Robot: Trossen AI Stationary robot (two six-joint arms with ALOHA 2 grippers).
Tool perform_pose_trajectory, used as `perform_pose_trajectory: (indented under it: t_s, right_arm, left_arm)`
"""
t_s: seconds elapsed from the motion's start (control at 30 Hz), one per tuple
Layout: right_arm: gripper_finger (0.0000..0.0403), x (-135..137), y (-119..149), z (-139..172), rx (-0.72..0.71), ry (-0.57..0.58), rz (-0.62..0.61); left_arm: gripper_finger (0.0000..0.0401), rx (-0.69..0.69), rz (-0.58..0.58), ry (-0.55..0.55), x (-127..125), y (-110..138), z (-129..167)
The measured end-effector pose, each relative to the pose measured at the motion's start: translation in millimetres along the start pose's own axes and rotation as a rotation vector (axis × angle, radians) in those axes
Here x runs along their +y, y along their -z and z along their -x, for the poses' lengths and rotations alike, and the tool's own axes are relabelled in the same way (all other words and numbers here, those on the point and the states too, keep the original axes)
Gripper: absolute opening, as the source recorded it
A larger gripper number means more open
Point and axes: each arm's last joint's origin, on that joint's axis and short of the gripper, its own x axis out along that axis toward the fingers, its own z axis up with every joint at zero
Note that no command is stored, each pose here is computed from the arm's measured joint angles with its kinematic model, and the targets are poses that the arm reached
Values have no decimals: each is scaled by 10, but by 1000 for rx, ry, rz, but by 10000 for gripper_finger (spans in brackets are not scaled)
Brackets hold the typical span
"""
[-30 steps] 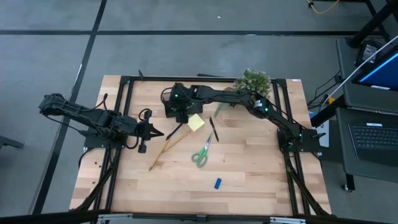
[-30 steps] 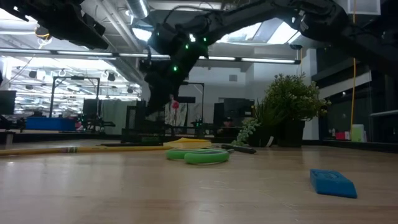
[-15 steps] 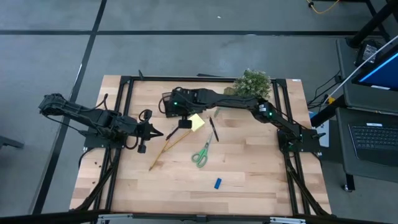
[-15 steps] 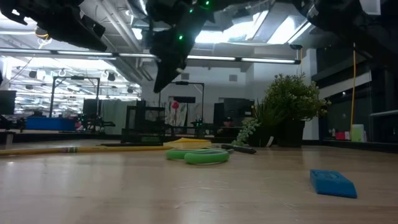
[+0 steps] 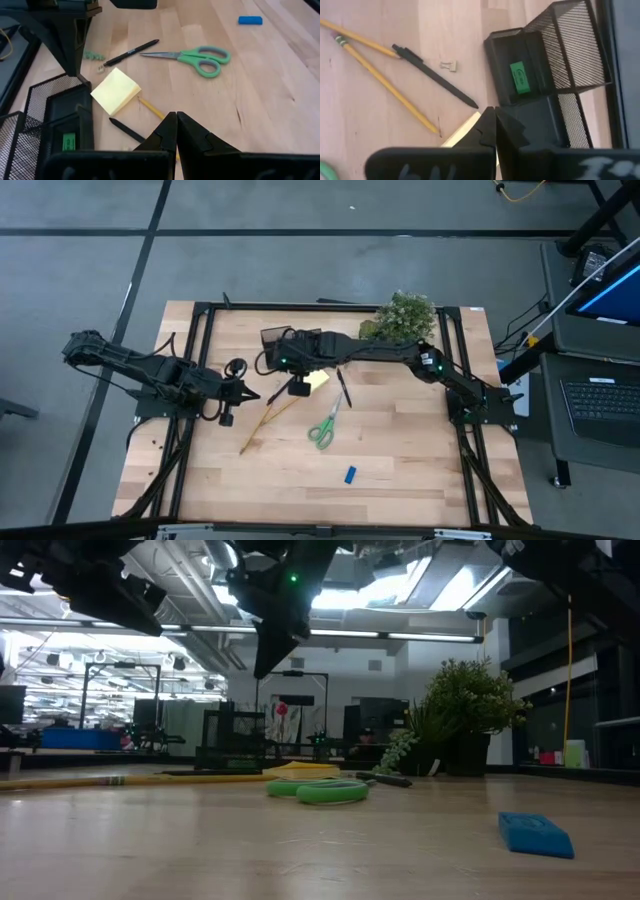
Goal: Pick and place office supplies into organizer
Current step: Put the bottom yellow pencil into the black desk organizer
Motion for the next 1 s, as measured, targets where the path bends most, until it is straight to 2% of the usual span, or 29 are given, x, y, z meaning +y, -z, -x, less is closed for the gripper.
perform_pose_trajectory:
  t_s: [0.17,0.4,0.63,0.83,1.0]
  right_arm:
    - [0,111,-5,-5,-15,-3,-44]
    - [0,383,163,-271,-21,-27,-53]
    - [0,390,271,-29,-140,-33,-78]
    - [1,344,679,152,-274,-42,-116]
    - [6,314,938,549,-447,-54,-127]
  left_arm:
    - [2,2,-8,2,-4,3,1]
    - [2,-7,-24,37,-65,-3,16]
    - [2,-39,-5,60,-119,-30,36]
    - [3,-84,2,71,-137,-71,50]
    - [2,-123,31,71,-137,-113,49]
